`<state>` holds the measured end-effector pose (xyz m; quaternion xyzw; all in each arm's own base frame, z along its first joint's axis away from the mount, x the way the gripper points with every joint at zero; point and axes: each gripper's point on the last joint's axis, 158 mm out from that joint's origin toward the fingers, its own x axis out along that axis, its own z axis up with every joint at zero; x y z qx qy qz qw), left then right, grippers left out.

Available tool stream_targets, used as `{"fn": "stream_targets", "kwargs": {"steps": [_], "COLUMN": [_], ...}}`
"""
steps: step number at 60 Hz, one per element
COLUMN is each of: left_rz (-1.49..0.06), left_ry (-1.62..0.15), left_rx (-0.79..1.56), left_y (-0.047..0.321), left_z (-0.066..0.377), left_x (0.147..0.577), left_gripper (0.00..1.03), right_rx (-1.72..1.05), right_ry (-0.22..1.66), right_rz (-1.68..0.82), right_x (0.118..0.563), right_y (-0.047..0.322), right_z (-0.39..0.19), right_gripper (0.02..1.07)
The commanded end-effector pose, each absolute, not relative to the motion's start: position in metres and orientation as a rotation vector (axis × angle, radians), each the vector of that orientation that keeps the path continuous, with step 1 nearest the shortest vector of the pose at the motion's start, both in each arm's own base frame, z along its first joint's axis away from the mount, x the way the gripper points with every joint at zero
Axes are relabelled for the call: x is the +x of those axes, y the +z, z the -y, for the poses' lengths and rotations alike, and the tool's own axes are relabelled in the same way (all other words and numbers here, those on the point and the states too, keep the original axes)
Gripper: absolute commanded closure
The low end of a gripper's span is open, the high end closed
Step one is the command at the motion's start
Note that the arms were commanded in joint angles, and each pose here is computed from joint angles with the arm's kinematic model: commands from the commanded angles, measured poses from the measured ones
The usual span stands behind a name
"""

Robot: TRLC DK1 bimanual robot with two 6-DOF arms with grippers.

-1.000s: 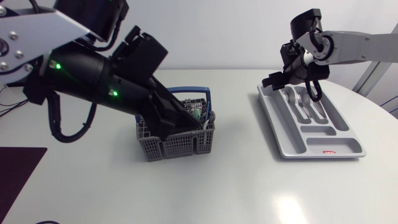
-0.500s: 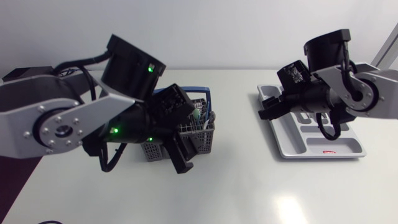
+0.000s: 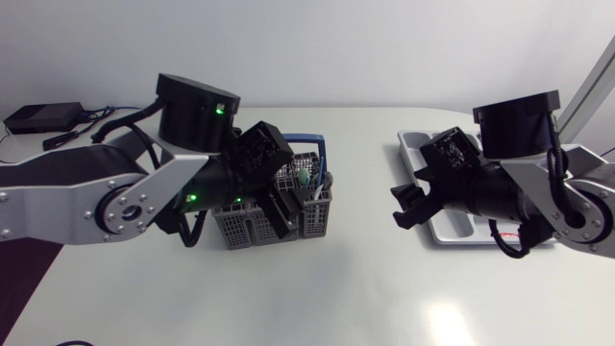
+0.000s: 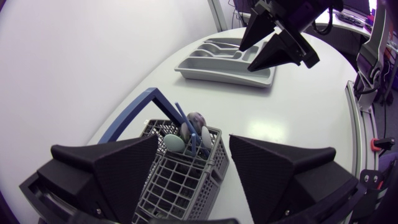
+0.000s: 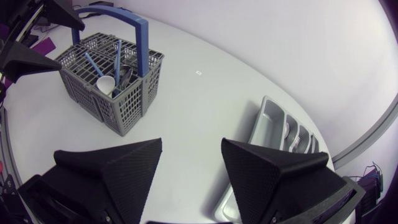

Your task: Unload the cutlery basket into the drawer organizer.

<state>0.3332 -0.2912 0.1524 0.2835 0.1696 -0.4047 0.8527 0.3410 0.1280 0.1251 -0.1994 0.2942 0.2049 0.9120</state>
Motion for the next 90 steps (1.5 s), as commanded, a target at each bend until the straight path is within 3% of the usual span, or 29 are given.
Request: {"fn": "stream_targets", "kwargs": {"steps": [1,13,21,40,46,56,73,90], "left_rz": [-0.388,-0.382,-0.382,-0.376,-0.377,-0.368,-0.367,-0.346], "left_ry": [-0.862,-0.859,-0.85,-0.846,-0.847,-0.847,-0.846,-0.849], "left_rx": [0.632,0.631,0.634,0.628,0.627,0.623,0.622,0.611], "left_y": [0.127,0.118,0.113,0.107,0.106,0.107,0.109,0.134], "left_z": [0.29,0.296,0.297,0.301,0.302,0.305,0.305,0.303], "left_x": [0.334,0.342,0.345,0.351,0.351,0.353,0.354,0.344], "left_gripper": [0.3,0.43,0.44,0.79,0.8,0.95,1.0,1.0], "right_rx": [-0.429,-0.435,-0.44,-0.45,-0.45,-0.455,-0.463,-0.474], "right_ry": [0.434,0.454,0.463,0.471,0.474,0.489,0.503,0.562], "right_rz": [-0.605,-0.601,-0.599,-0.601,-0.597,-0.597,-0.571,-0.533], "right_x": [0.336,0.331,0.328,0.324,0.323,0.32,0.314,0.303], "right_y": [0.118,0.114,0.111,0.107,0.108,0.106,0.112,0.117], "right_z": [-0.129,-0.135,-0.138,-0.139,-0.14,-0.145,-0.149,-0.167], "right_gripper": [0.37,0.37,0.37,0.37,0.37,0.37,0.37,0.37]}}
